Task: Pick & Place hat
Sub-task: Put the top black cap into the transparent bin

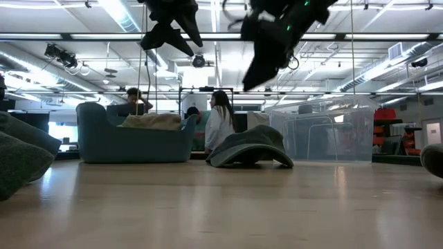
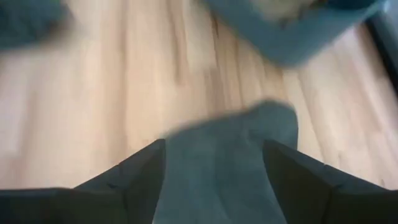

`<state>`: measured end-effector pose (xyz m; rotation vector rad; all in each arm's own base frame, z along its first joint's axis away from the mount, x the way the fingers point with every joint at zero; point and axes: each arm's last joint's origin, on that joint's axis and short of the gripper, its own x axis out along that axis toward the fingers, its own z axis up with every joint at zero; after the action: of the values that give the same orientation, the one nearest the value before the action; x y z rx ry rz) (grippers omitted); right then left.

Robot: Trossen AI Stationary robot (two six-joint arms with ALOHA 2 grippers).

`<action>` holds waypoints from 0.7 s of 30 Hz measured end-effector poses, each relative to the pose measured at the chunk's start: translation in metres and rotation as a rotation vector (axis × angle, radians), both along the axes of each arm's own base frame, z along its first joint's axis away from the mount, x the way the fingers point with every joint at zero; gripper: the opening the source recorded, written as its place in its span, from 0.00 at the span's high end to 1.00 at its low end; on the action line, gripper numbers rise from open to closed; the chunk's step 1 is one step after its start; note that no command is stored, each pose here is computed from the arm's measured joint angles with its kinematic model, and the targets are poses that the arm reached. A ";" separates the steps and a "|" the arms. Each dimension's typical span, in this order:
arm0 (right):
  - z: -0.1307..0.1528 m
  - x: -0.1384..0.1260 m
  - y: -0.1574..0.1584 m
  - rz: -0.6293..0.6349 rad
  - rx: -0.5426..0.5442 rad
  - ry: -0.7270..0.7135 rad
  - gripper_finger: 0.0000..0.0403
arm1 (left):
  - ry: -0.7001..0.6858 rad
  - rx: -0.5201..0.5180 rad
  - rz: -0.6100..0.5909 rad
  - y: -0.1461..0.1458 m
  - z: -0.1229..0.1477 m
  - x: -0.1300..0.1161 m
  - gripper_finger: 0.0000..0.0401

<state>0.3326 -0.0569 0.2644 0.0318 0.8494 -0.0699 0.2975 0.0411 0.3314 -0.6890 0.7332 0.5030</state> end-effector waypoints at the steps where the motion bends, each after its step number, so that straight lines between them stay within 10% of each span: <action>1: -0.007 0.004 -0.003 0.009 -0.008 0.045 0.33 | -0.001 0.000 0.000 0.000 0.000 0.000 0.66; 10: -0.060 0.026 -0.026 0.004 -0.132 0.232 0.35 | -0.004 0.001 0.000 0.000 0.000 0.000 0.66; 21: -0.094 0.025 -0.043 -0.090 -0.037 0.367 0.42 | -0.003 0.001 -0.002 0.000 0.000 0.000 0.66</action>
<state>0.3573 -0.0999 0.1708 0.0231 1.2133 -0.1795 0.2977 0.0411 0.3315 -0.6878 0.7304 0.5008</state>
